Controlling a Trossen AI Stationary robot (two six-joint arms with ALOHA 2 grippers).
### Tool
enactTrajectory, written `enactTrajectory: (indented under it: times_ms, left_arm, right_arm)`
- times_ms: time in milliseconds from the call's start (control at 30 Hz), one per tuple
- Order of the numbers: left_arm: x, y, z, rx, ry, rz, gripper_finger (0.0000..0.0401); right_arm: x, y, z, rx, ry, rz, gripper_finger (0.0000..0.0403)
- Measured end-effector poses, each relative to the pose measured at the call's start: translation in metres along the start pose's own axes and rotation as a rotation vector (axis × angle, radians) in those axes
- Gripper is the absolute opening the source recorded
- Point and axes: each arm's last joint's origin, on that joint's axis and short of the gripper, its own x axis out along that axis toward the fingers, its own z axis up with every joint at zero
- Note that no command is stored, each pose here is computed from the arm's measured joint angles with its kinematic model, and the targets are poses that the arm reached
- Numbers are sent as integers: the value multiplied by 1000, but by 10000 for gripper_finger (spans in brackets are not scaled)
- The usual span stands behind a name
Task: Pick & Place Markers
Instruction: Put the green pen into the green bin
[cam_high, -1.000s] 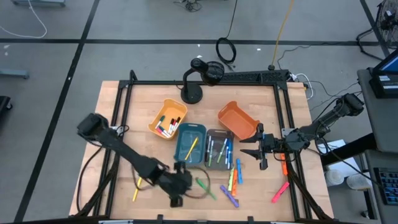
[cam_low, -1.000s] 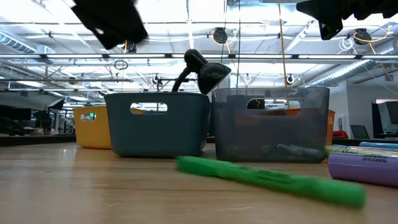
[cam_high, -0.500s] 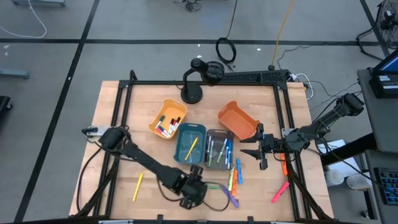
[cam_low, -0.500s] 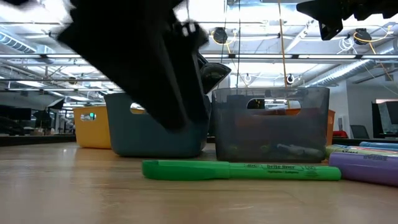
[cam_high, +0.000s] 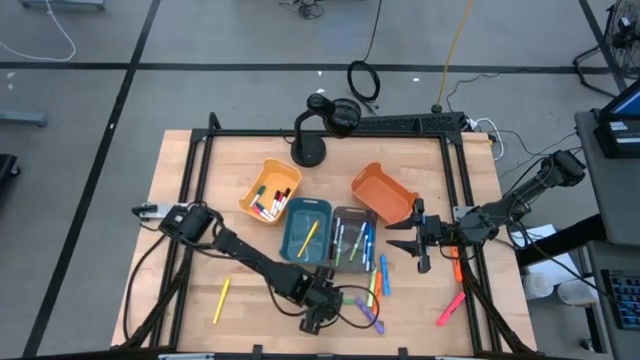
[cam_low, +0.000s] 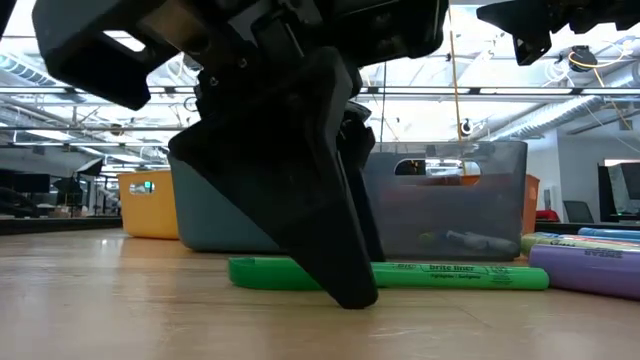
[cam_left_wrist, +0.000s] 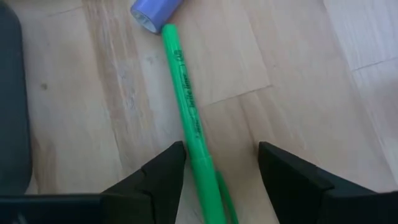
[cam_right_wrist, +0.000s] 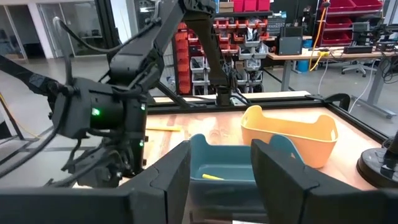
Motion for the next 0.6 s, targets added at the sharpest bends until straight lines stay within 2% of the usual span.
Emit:
enactTrajectory:
  times_ms: [133, 200, 300, 500, 600]
  left_arm:
    - [8, 3, -7, -55, 64, 15, 205]
    - [8, 3, -8, -71, 67, 17, 191]
    - [7, 3, -8, -75, 67, 17, 151]
    - [6, 4, -8, -82, 66, 13, 37]
    - [5, 4, -8, -94, 67, 13, 28]
  right_arm:
    - [0, 0, 0, -1, 1, 0, 155]
    - [0, 0, 0, 0, 0, 0, 155]
    - [0, 0, 0, 0, 0, 0, 155]
    - [0, 0, 0, 0, 0, 0, 155]
    - [0, 0, 0, 0, 0, 0, 155]
